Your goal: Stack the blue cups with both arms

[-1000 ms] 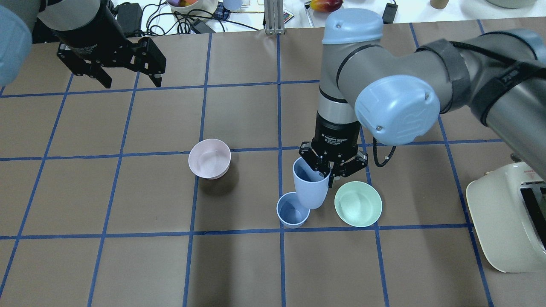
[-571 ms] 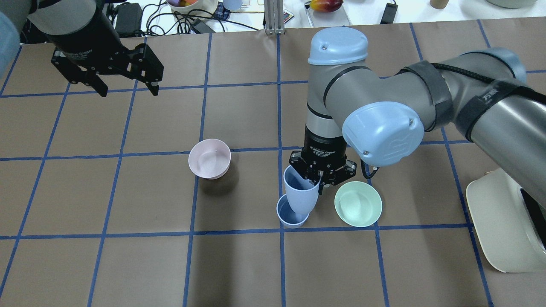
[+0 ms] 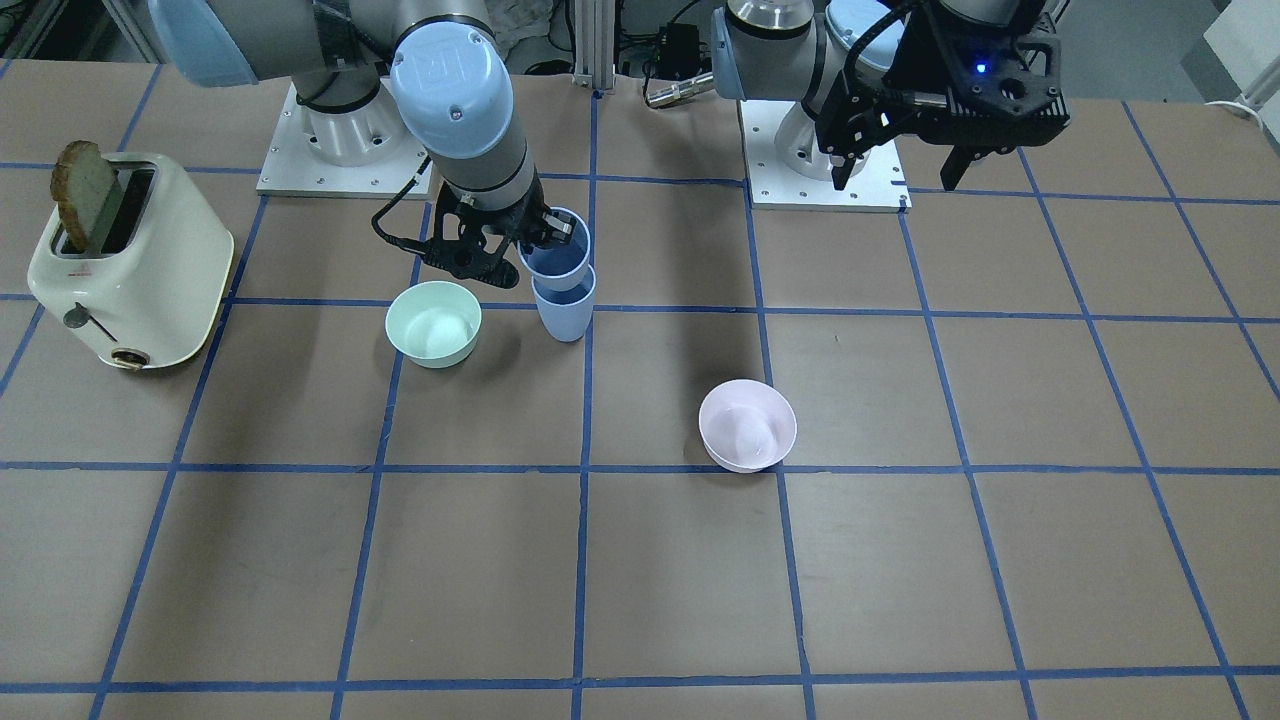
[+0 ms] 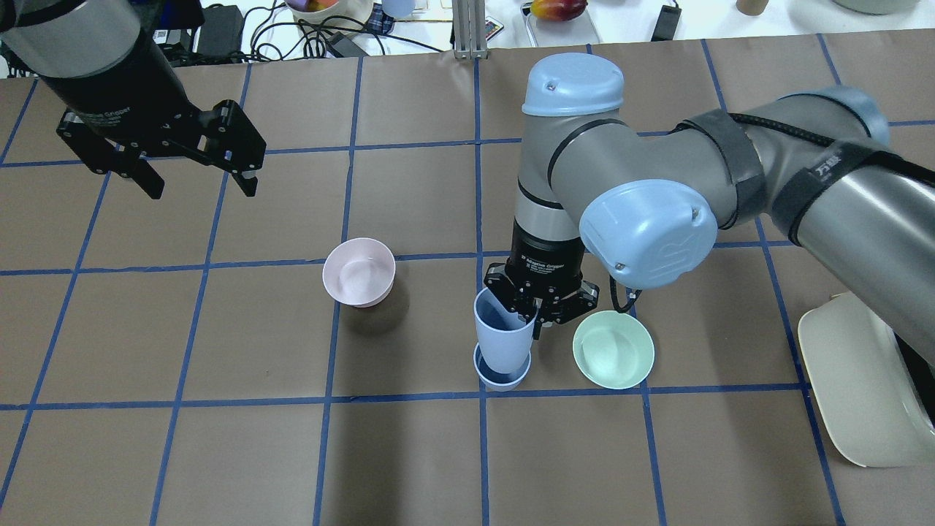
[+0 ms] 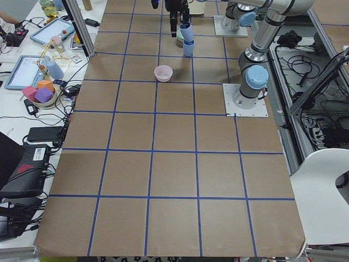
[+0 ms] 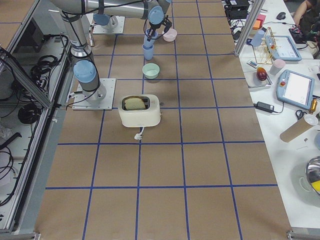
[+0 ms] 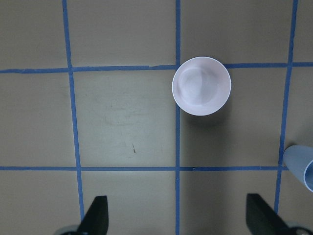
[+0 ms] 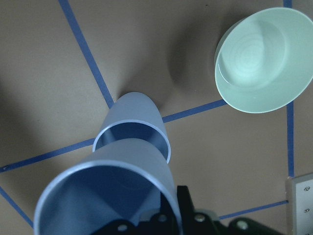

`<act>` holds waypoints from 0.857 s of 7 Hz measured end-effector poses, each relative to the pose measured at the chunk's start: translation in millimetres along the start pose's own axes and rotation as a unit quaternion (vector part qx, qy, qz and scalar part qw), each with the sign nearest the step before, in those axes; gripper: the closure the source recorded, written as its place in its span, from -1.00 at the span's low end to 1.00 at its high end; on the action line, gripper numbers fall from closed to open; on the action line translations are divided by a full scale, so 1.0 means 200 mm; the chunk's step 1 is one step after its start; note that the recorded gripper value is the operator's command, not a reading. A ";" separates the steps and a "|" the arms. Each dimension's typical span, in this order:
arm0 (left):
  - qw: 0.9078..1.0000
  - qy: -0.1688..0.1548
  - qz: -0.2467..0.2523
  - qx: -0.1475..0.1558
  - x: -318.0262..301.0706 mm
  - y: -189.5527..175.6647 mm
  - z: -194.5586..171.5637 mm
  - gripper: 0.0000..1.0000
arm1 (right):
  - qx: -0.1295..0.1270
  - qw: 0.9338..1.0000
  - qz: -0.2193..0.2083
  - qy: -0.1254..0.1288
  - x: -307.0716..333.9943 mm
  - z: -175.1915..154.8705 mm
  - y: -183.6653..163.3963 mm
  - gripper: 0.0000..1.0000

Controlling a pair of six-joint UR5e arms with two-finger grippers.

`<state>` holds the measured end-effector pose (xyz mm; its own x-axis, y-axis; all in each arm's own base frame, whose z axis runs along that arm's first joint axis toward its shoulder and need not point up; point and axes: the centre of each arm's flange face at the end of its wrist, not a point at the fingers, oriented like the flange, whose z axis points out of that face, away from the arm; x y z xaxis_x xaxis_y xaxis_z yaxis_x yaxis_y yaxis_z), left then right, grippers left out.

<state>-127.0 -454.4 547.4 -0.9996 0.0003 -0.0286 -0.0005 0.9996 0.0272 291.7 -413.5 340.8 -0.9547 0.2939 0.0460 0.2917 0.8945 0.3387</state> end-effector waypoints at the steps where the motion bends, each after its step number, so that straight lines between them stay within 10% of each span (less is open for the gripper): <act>1: 1.000 0.005 0.001 0.007 0.00 0.00 -0.03 -1.00 | -0.006 1.000 0.001 0.003 0.00 0.03 0.00 1.00; 4: 1.000 0.005 -0.004 0.010 -0.02 -0.03 -0.02 -1.00 | 0.006 1.000 -0.002 -0.004 0.00 0.07 -0.02 0.88; 6: 1.000 0.001 -0.008 0.029 -0.04 -0.07 -0.03 -1.00 | 0.006 1.000 -0.005 -0.004 0.01 0.12 -0.02 -0.05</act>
<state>-119.1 -468.0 553.7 -0.9995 -0.0167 -0.0261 -0.0159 0.9994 -0.0309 290.8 -408.9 316.7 -0.9569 0.2882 0.0359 0.2837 0.9014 0.3272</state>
